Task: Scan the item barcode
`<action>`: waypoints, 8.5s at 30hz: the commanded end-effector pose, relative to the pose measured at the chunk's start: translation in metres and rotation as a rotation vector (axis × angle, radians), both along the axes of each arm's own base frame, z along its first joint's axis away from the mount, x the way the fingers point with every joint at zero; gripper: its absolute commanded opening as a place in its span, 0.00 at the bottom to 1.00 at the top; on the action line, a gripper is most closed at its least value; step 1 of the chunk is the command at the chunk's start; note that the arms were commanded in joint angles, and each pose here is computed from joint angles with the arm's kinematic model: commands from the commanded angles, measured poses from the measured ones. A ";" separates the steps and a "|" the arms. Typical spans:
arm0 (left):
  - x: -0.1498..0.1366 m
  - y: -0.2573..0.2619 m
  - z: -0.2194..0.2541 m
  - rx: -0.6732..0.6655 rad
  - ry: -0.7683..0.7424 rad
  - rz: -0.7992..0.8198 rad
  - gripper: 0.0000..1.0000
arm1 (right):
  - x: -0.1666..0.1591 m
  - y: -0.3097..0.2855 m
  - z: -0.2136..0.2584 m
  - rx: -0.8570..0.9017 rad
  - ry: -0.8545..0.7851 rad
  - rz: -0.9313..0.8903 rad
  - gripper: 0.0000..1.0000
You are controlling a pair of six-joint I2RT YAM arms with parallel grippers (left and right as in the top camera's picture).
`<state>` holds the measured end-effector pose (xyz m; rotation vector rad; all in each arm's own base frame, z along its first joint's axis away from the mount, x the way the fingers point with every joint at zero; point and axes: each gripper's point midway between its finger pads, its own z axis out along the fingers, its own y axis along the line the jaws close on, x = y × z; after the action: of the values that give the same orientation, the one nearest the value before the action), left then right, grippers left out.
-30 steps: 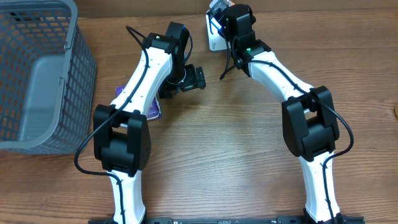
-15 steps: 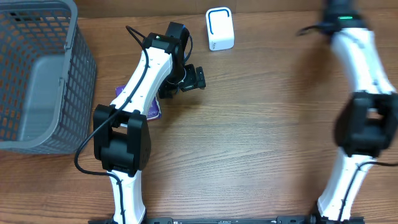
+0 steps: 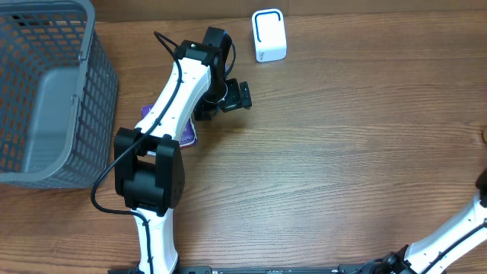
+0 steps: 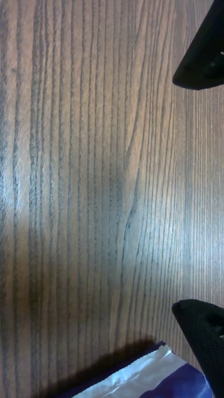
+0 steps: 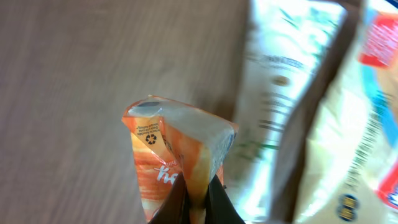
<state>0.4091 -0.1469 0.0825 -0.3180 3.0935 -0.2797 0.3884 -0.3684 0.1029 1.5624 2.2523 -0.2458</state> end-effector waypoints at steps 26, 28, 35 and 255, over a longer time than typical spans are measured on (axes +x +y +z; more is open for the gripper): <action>0.003 -0.001 0.009 0.006 -0.033 -0.022 1.00 | -0.025 0.022 0.066 0.259 -0.268 0.004 1.00; 0.003 -0.002 0.009 0.007 -0.036 -0.042 1.00 | -0.012 0.042 0.092 0.320 -0.376 0.071 1.00; 0.003 -0.002 0.009 0.002 -0.036 -0.042 1.00 | 0.011 0.143 0.139 0.595 -0.550 0.409 1.00; -0.030 0.175 -0.015 0.230 -0.042 0.458 0.96 | -0.019 0.550 -0.025 1.114 -0.014 1.119 0.04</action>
<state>0.3823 0.0229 0.0703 -0.9360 2.8627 0.0567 0.3559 0.2192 0.0889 0.1897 2.9732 1.6049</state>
